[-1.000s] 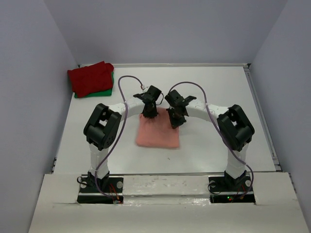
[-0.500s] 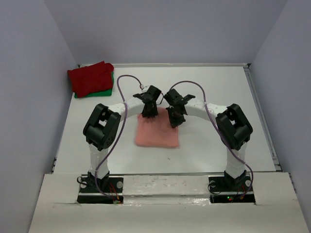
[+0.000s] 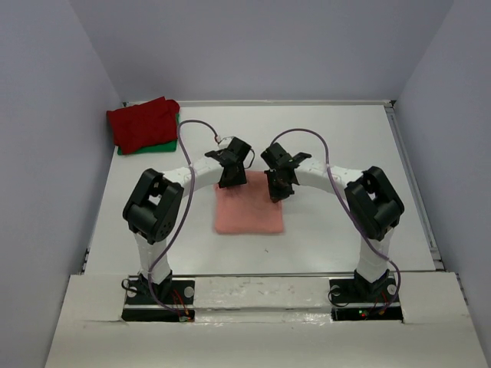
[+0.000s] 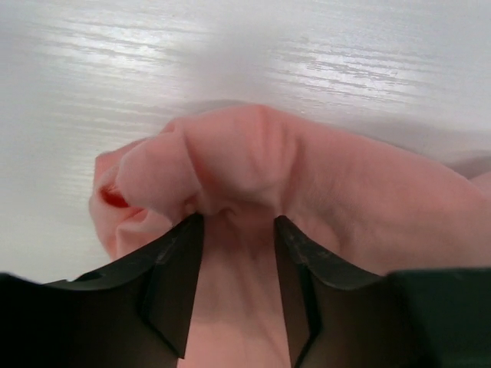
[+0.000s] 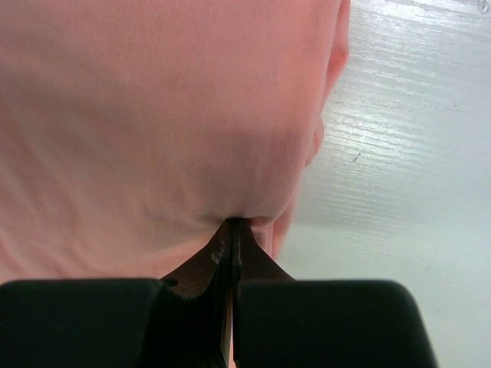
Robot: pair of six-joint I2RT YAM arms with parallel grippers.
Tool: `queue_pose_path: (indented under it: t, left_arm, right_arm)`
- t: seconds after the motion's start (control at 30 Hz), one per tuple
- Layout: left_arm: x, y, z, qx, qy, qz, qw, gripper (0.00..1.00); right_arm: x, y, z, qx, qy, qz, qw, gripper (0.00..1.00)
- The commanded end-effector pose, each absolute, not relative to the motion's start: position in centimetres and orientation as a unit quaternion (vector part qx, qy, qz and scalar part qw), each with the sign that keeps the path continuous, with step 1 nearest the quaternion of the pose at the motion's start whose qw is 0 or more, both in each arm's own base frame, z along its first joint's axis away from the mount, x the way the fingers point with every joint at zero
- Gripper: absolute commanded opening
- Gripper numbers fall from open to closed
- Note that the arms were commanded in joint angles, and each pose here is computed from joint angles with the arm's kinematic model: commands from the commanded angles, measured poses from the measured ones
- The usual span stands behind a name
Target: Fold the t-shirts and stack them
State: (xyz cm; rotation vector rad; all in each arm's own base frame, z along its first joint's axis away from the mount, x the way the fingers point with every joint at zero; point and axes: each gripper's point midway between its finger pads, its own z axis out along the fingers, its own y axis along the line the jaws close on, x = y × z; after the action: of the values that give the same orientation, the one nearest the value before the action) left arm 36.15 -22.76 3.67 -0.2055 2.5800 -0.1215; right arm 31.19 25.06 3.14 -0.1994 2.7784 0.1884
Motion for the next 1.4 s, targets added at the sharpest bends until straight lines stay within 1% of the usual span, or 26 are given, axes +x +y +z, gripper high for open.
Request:
queue_pose_path:
  t: [0.0, 0.1, 0.27, 0.37, 0.57, 0.63, 0.67, 0.7, 0.73, 0.77, 0.8, 0.83, 0.87, 0.9, 0.97, 1.1, 1.17, 1.2, 1.27, 1.3, 1.37]
  left_arm:
    - [36.0, -20.3, 8.4, -0.108, 0.939, -0.022, 0.324, 0.62]
    - [35.9, -19.2, 10.5, -0.121, 0.928, -0.006, 0.352, 0.72]
    - [35.6, -18.1, 13.5, -0.130, 0.915, 0.011, 0.383, 0.74]
    - [34.9, -17.7, 15.0, -0.133, 0.908, 0.020, 0.396, 0.74]
    - [32.2, -16.5, 15.3, -0.131, 0.912, 0.011, 0.388, 0.75]
    - [31.4, -16.1, 15.4, -0.129, 0.914, 0.000, 0.384, 0.79]
    - [30.4, -16.1, 14.3, -0.114, 0.924, -0.009, 0.364, 0.80]
    - [30.5, -15.8, 14.0, -0.117, 0.925, -0.026, 0.361, 0.84]
    - [30.4, -15.7, 13.9, -0.115, 0.926, -0.046, 0.356, 0.86]
    - [29.1, -15.8, 13.1, -0.107, 0.933, -0.085, 0.334, 0.87]
    - [29.3, -15.7, 13.1, -0.106, 0.928, -0.111, 0.339, 0.89]
    - [29.8, -14.2, 13.7, -0.128, 0.920, -0.129, 0.348, 0.91]
    - [29.1, -13.7, 12.2, -0.129, 0.924, -0.143, 0.330, 0.92]
    - [28.9, -14.6, 12.4, -0.119, 0.922, -0.189, 0.317, 0.93]
    - [29.1, -13.8, 12.1, -0.133, 0.921, -0.205, 0.303, 0.93]
    - [29.2, -15.8, 12.1, -0.136, 0.908, -0.284, 0.276, 0.94]
    - [29.2, -16.5, 11.5, -0.143, 0.905, -0.304, 0.260, 0.95]
    - [29.6, -17.6, 12.2, -0.130, 0.893, -0.342, 0.263, 0.98]
    - [29.5, -18.5, 11.7, -0.128, 0.884, -0.380, 0.242, 0.98]
    - [29.2, -19.3, 11.8, -0.128, 0.870, -0.416, 0.231, 0.99]
    - [28.8, -19.6, 10.9, -0.140, 0.865, -0.432, 0.213, 0.99]
  right_arm:
    - [30.9, 24.2, 3.8, -0.079, 0.977, 0.048, 0.190, 0.00]
    - [31.1, 24.1, 4.2, -0.084, 0.976, 0.047, 0.197, 0.00]
    - [31.4, 23.9, 5.2, -0.091, 0.972, 0.035, 0.214, 0.00]
    - [31.7, 24.0, 7.6, -0.091, 0.965, 0.037, 0.244, 0.00]
    - [31.1, 23.1, 14.2, -0.082, 0.951, 0.044, 0.296, 0.00]
    - [30.3, 22.4, 16.6, -0.078, 0.944, 0.057, 0.317, 0.00]
    - [29.7, 21.9, 17.0, -0.078, 0.944, 0.058, 0.316, 0.00]
    - [29.3, 21.6, 17.7, -0.076, 0.942, 0.064, 0.322, 0.00]
    - [28.8, 21.4, 18.2, -0.076, 0.940, 0.072, 0.325, 0.00]
    - [27.9, 21.4, 19.8, -0.077, 0.933, 0.100, 0.337, 0.00]
    - [27.2, 21.2, 19.8, -0.081, 0.933, 0.108, 0.334, 0.00]
    - [26.6, 21.1, 20.1, -0.082, 0.930, 0.121, 0.336, 0.00]
    - [25.9, 21.3, 20.4, -0.089, 0.928, 0.139, 0.334, 0.00]
    - [25.3, 21.0, 21.4, -0.089, 0.922, 0.151, 0.345, 0.00]
    - [24.5, 20.5, 21.3, -0.088, 0.922, 0.156, 0.344, 0.00]
    - [23.1, 19.9, 22.4, -0.098, 0.915, 0.173, 0.352, 0.00]
    - [22.7, 19.8, 22.6, -0.101, 0.913, 0.179, 0.353, 0.00]
    - [22.6, 19.8, 22.7, -0.103, 0.911, 0.182, 0.354, 0.00]
    - [22.3, 19.6, 22.7, -0.107, 0.911, 0.183, 0.355, 0.00]
    - [22.2, 19.3, 22.4, -0.106, 0.913, 0.176, 0.352, 0.00]
    - [22.1, 18.9, 22.5, -0.104, 0.913, 0.171, 0.355, 0.00]
